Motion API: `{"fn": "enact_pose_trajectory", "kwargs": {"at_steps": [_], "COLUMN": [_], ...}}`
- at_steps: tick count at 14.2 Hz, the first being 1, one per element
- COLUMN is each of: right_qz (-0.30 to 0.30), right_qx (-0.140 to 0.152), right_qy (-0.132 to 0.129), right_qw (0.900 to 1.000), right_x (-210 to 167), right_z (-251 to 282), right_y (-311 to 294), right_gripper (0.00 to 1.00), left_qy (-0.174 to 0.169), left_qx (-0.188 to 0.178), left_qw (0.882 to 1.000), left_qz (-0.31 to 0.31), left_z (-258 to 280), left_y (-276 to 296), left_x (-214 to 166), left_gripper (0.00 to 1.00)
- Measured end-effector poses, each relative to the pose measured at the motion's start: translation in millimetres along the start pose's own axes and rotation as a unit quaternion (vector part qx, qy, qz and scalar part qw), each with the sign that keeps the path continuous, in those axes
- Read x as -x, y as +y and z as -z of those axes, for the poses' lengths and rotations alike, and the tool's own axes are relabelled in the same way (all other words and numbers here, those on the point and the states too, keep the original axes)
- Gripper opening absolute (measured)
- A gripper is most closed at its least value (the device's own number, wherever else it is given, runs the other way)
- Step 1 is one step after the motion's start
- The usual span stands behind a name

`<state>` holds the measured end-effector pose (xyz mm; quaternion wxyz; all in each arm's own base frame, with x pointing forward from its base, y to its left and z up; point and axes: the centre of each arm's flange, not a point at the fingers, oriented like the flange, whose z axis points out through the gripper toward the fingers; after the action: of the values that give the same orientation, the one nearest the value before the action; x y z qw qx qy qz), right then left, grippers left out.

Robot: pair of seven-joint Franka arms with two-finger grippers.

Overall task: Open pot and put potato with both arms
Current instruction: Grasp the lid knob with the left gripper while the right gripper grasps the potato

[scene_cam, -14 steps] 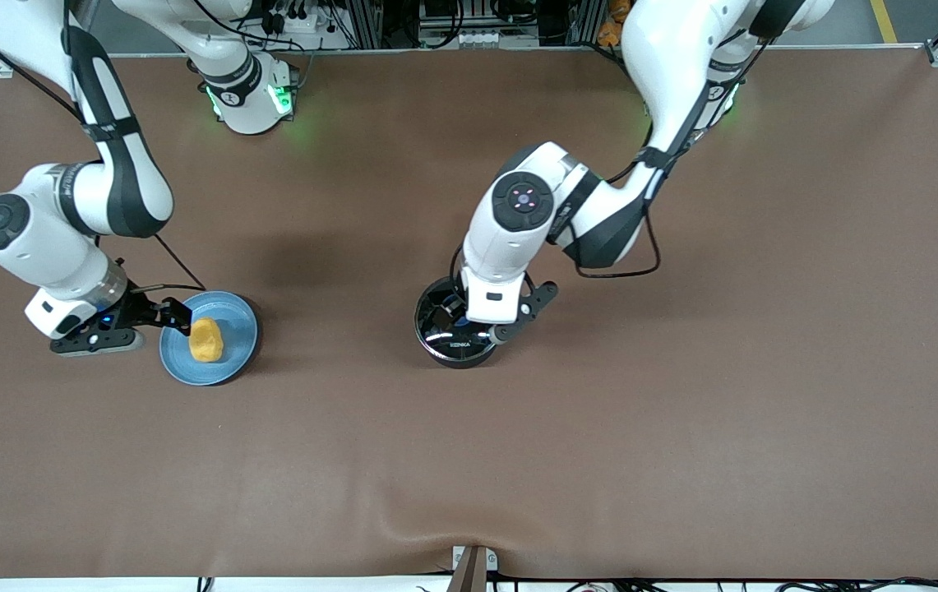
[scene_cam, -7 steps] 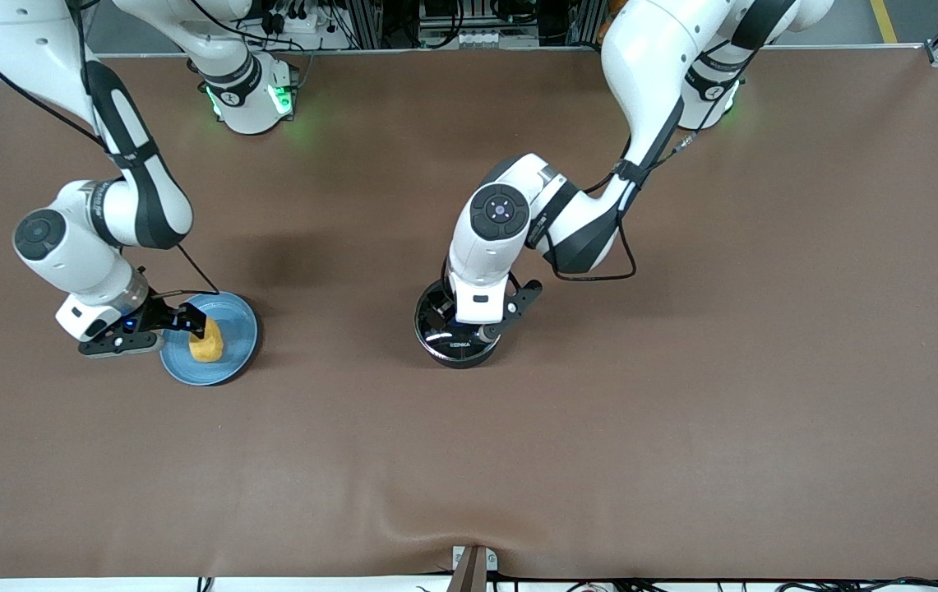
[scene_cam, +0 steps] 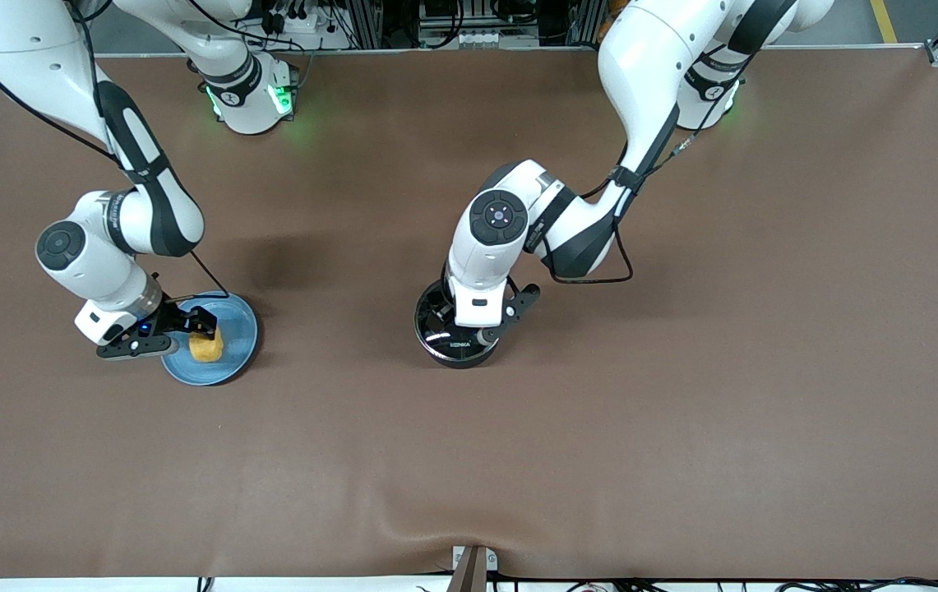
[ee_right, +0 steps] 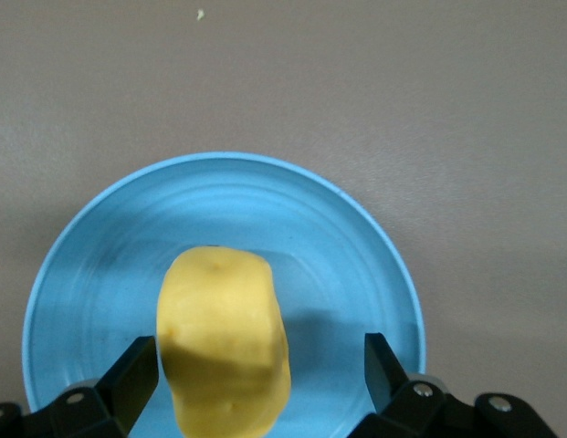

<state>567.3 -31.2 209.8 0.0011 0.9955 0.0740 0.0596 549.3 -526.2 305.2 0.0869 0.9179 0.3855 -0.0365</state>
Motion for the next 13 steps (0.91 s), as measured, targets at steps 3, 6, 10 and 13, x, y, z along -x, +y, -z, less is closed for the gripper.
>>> {"fn": "enact_pose_trajectory", "kwargs": {"at_steps": [3,6,10,13], "right_qz": [0.038,0.060,0.070,0.074], "right_qx": [-0.001,-0.002,-0.002,-0.003], "right_qy": [0.000,-0.003,-0.005,-0.006], "right_qw": [0.999,0.998,0.998,0.997], "right_x": [2,4,5,5], "right_z": [-11,-17,-22,-23], "right_y": [-2,-2,-2,-3], "right_gripper": [1.00,1.00,1.00,1.00], "left_qy": [-0.001,-0.001,-0.001,-0.001], "left_qx": [-0.004,-0.008,-0.007,-0.007], "left_qw": [1.000,0.999,0.999,0.998], "left_qz": [-0.024,-0.046,-0.054,-0.061], "left_z": [-6,-13,-14,-14], "left_y": [-1,-2,-2,-2], "left_x": [2,7,8,8], "left_gripper": [1.00,1.00,1.00,0.97]}}
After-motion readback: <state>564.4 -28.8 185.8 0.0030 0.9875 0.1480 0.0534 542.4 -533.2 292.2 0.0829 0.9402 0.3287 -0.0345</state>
